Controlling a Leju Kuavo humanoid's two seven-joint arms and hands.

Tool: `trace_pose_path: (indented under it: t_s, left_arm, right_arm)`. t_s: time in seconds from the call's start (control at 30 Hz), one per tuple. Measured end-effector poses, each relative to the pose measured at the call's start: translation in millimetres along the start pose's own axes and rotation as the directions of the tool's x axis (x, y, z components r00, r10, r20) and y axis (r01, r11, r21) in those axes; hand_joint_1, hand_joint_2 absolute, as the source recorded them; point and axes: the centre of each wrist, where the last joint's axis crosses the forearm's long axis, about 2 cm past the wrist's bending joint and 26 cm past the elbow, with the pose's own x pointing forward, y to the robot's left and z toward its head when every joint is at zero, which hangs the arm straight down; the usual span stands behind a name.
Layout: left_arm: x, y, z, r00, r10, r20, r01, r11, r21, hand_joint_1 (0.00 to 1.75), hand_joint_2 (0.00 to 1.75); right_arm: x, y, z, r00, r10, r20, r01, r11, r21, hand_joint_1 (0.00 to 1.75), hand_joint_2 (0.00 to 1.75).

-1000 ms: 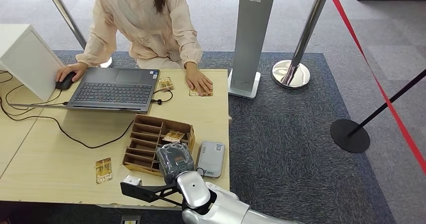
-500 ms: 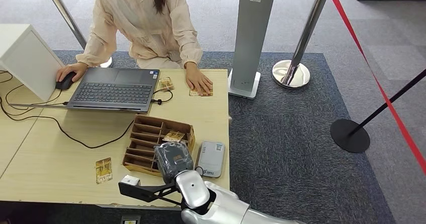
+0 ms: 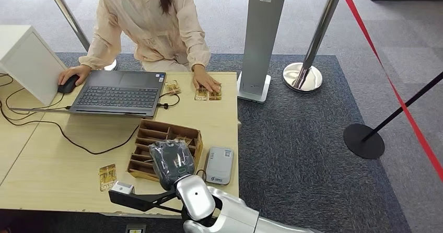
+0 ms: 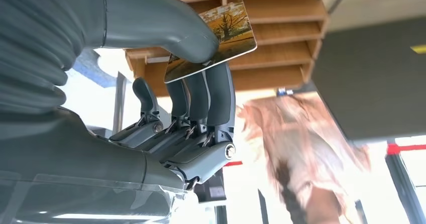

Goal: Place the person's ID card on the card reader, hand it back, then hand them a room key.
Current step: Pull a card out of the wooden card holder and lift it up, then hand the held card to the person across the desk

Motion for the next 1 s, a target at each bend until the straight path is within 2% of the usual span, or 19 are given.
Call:
trace_pose_path:
  t_s: [0.13, 0.5, 1.0]
  left_arm:
    - [-10, -5, -3, 0.999, 0.012, 0.042, -0.012, 1.000, 0.014, 0.00, 0.00]
    - [-15, -7, -4, 0.999, 0.019, 0.040, -0.020, 1.000, 0.016, 0.00, 0.00]
    - [-14, -10, -4, 0.999, 0.016, 0.044, -0.017, 1.000, 0.015, 0.00, 0.00]
  right_arm:
    - [6, -14, 2, 1.000, -0.005, 0.022, 0.006, 0.999, -0.049, 1.20, 1.75]
    - [8, -48, 7, 0.998, -0.029, 0.053, 0.037, 0.986, -0.165, 1.18, 1.75]
    - [-14, -98, -7, 1.000, 0.004, -0.016, -0.009, 0.956, -0.294, 1.30, 1.75]
